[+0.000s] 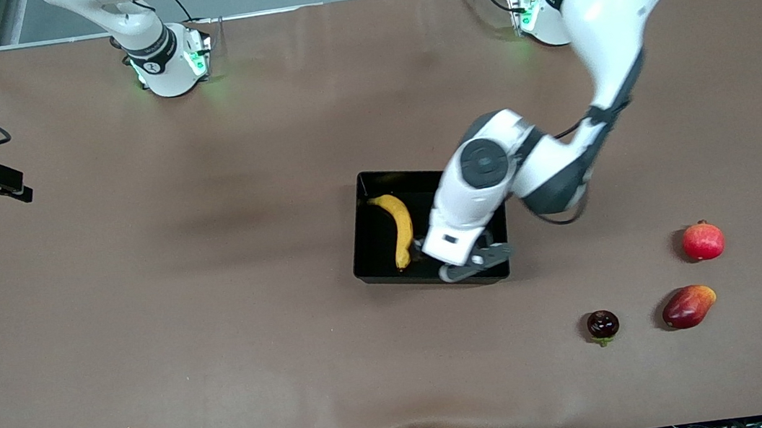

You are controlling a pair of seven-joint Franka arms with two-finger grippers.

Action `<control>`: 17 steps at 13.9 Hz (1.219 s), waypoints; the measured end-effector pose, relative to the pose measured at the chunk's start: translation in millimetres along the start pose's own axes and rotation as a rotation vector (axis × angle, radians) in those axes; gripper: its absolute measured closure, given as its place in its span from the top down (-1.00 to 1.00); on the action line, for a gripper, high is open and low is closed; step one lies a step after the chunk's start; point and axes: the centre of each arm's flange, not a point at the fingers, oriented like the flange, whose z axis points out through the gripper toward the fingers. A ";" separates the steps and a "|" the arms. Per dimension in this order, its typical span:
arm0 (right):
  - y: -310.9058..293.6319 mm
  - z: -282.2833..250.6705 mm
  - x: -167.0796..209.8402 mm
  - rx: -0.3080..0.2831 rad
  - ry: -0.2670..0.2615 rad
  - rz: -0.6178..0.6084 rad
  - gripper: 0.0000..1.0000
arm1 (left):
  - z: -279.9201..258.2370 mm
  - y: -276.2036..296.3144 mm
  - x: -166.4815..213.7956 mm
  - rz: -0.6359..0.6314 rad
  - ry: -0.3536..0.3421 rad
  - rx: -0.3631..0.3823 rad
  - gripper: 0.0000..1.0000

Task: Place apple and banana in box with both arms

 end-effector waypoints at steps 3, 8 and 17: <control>-1.1 0.2 0.1 0.000 0.000 -0.002 1.00 | -68.0 -22.3 28.7 -0.040 0.075 -0.014 1.00; -3.4 0.3 0.2 0.001 -0.001 -0.006 1.00 | -151.5 -87.2 70.3 -0.039 0.055 0.034 1.00; -5.1 0.4 0.3 0.001 -0.001 -0.009 1.00 | -287.0 -233.5 105.9 0.002 0.023 0.083 1.00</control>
